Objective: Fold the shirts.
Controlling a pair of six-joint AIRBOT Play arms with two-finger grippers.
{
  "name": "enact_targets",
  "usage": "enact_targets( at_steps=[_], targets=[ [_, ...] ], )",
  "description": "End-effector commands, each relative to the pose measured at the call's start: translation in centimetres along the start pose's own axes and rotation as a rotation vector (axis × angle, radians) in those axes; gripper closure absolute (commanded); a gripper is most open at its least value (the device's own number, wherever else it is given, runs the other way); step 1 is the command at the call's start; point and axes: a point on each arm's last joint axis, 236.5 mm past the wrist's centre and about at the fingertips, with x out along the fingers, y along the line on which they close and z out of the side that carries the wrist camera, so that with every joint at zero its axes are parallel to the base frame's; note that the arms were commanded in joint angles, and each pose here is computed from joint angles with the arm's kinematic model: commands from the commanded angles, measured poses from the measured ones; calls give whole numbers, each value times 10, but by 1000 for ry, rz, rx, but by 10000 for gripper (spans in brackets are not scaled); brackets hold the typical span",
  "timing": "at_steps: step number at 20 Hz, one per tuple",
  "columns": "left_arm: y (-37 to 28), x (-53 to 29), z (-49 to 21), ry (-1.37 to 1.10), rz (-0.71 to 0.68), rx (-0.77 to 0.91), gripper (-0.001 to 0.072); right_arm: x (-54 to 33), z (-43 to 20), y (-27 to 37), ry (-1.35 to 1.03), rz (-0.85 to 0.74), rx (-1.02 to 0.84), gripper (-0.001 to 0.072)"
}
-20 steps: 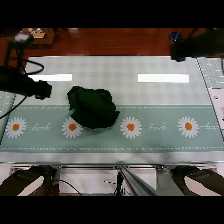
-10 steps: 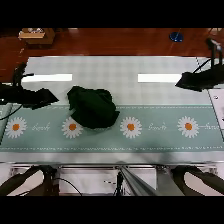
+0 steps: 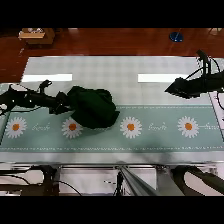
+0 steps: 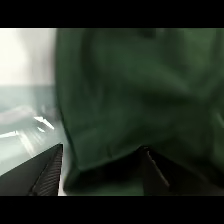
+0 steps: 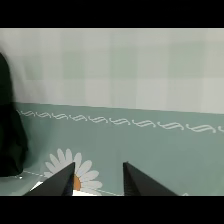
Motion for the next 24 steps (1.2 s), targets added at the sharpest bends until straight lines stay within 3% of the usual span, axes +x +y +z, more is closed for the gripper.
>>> enact_targets(
  at_steps=[1,2,4,5,6,7,8,9,15,17,24],
  targets=[
    [2,19,14,-23,-53,-77,121,0,-2,6,6,26,6,327],
    [-1,19,21,-50,-72,-93,123,0,-3,6,9,27,6,326],
    [-12,19,36,-111,-118,-118,320,0,-4,6,17,30,7,327],
    [-17,19,43,-139,-139,-135,326,0,-5,7,20,34,8,327],
    [-21,19,48,-161,-150,-146,406,0,-6,9,22,40,11,327],
    [-22,19,52,-178,-155,-152,547,0,-6,10,25,46,13,327],
    [-23,20,53,-181,-156,-152,643,0,-7,12,28,51,15,327],
    [-25,20,51,-175,-158,-142,685,0,-9,12,35,54,15,327],
    [-35,20,36,-113,-192,-91,686,34,-56,27,172,78,-9,321],
    [-38,18,36,-117,-195,-83,686,65,-83,46,205,102,-40,199],
    [-42,14,36,-127,-197,-60,686,142,-128,101,211,122,-42,205]
  ],
)
